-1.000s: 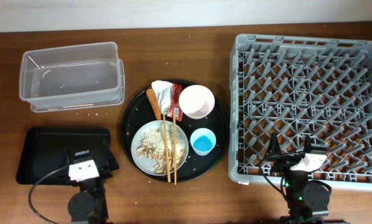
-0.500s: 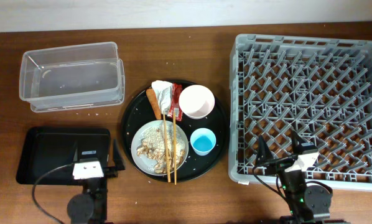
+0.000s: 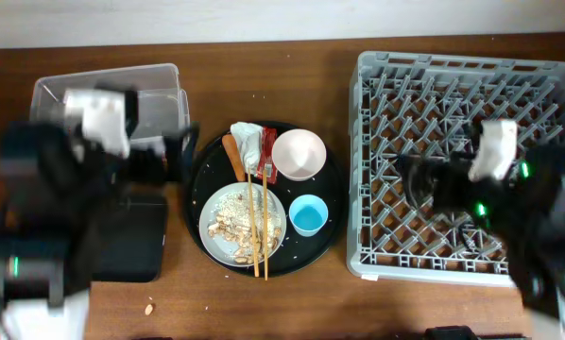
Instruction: Sort waste into correct bins and load items into the dishwasher rack
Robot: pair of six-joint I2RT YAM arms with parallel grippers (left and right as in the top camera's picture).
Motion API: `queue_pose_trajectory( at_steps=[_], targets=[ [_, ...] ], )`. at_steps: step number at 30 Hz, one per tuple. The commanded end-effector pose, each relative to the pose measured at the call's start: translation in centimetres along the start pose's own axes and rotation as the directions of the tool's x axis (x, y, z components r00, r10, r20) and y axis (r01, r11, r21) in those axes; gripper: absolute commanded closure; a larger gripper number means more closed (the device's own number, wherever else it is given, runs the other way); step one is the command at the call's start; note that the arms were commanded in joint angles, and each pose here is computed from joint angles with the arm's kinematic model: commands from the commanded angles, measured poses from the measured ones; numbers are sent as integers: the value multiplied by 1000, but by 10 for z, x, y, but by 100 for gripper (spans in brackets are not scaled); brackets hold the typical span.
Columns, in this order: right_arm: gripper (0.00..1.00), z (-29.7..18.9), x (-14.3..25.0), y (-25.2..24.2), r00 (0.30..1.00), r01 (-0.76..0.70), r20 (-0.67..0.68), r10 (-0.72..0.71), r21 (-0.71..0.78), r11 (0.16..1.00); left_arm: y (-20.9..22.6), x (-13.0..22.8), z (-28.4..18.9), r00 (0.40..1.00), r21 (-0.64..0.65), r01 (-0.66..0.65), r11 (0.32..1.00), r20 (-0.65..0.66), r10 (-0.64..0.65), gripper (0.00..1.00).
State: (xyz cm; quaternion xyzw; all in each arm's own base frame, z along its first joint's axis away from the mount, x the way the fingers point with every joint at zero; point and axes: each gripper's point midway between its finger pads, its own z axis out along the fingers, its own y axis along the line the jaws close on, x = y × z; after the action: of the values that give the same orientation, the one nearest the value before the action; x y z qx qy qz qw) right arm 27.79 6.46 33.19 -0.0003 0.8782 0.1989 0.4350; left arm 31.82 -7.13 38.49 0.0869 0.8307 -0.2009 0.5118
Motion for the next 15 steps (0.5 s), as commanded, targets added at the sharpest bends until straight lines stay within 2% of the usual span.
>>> queue_pose_trajectory(
  at_steps=[1, 3, 4, 6, 8, 10, 11, 13, 14, 15],
  targets=[
    [2, 33, 18, -12, 980, -54, -189, 57, 21, 998, -34, -5, 37, 994, 317, 75, 945, -94, -47, 0],
    [2, 55, 40, -31, 945, -84, -310, 110, 93, 992, -32, 27, 78, 967, 328, 161, 931, -242, -82, 1],
    [2, 63, 47, -38, 928, -91, -351, 128, 120, 989, -30, 51, 100, 939, 284, 190, 940, -331, -90, 2],
    [2, 75, 58, -45, 901, -104, -407, 154, 142, 984, -26, 119, 148, 844, 114, 141, 983, -532, -60, 18],
    [2, 78, 60, -47, 895, -106, -417, 158, 146, 984, -29, 172, 185, 765, 24, 32, 999, -643, -9, 22],
    [2, 77, 61, -47, 893, -108, -421, 161, 147, 983, -35, 208, 209, 711, -6, -1, 1000, -703, -3, 26],
    [2, 77, 62, -47, 890, -109, -425, 163, 149, 983, -33, 228, 225, 690, -50, -18, 999, -723, -24, 35],
    [2, 76, 65, -47, 886, -111, -434, 167, 152, 982, -20, 255, 247, 672, -133, -51, 990, -738, -65, 38],
    [2, 75, 66, -47, 884, -111, -437, 168, 153, 982, -18, 263, 255, 667, -134, -52, 990, -742, -66, 39],
    [2, 75, 66, -47, 882, -112, -439, 169, 154, 982, -15, 272, 265, 667, -135, -52, 990, -742, -66, 45]
  ],
)
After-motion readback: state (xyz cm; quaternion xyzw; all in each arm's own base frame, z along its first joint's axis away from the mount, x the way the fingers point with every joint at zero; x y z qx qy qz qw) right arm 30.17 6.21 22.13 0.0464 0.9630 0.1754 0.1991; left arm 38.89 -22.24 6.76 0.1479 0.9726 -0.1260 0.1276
